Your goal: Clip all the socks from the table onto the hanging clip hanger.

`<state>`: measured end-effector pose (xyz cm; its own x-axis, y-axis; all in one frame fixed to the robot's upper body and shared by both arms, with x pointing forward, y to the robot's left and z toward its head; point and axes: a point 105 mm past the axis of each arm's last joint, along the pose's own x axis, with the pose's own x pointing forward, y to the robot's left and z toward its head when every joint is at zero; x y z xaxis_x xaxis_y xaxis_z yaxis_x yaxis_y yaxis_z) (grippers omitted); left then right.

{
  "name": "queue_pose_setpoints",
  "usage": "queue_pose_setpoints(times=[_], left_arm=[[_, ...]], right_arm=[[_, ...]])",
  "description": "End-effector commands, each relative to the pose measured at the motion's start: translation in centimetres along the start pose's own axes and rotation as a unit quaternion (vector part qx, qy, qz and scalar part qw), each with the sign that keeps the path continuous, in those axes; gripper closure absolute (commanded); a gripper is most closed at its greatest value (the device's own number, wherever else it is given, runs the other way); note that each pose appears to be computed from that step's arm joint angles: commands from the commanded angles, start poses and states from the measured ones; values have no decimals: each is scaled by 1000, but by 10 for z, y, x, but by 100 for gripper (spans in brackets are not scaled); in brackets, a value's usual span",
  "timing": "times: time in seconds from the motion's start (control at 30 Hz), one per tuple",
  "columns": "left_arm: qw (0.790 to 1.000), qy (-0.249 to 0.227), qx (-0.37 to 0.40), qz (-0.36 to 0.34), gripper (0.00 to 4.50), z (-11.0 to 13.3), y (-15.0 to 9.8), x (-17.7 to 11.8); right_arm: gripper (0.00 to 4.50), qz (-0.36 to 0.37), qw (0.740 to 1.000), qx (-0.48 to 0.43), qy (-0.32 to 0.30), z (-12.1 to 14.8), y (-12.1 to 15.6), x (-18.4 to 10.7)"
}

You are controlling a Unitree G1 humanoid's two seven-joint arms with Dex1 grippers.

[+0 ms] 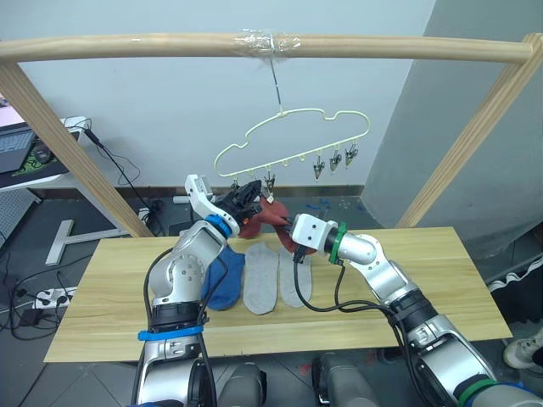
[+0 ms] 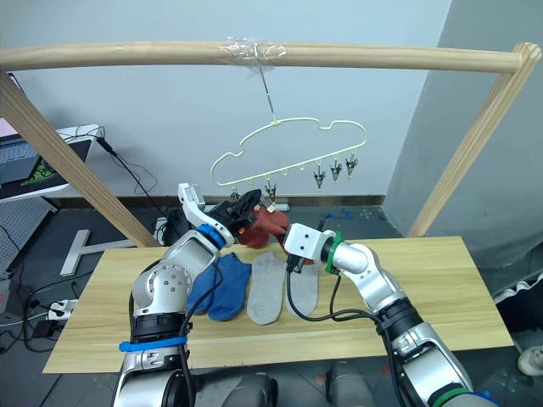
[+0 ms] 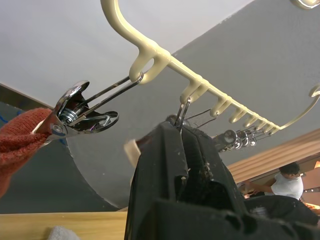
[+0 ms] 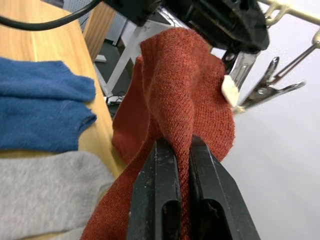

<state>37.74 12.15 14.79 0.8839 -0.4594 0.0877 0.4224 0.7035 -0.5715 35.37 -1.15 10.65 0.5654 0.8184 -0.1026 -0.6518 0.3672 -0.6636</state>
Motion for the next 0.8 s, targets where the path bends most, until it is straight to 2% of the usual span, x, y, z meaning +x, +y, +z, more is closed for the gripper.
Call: queue_pose_setpoints(times=[0.03,0.43,0.53,0.67,0.8], left_arm=[[1000,11,-5,13,450,-8,5,-4],[1000,3,-4,5,450,-5,2,-5],[1000,-2,-8,-2,368,-4,0,-6],[1000,-4,-8,-1,231,-2,1,-8],[1000,-7,-8,-2,113,0,2,-9]], right_arm=[[447,-27,999,-4,-20,11,-17,-1],[447,-21,1000,-3,-19,11,-13,-1],[450,-22,1000,-1,-20,11,-13,-1],[450,-18,1000,2,-21,11,-11,0],[450,-16,1000,4,-24,13,-9,1]])
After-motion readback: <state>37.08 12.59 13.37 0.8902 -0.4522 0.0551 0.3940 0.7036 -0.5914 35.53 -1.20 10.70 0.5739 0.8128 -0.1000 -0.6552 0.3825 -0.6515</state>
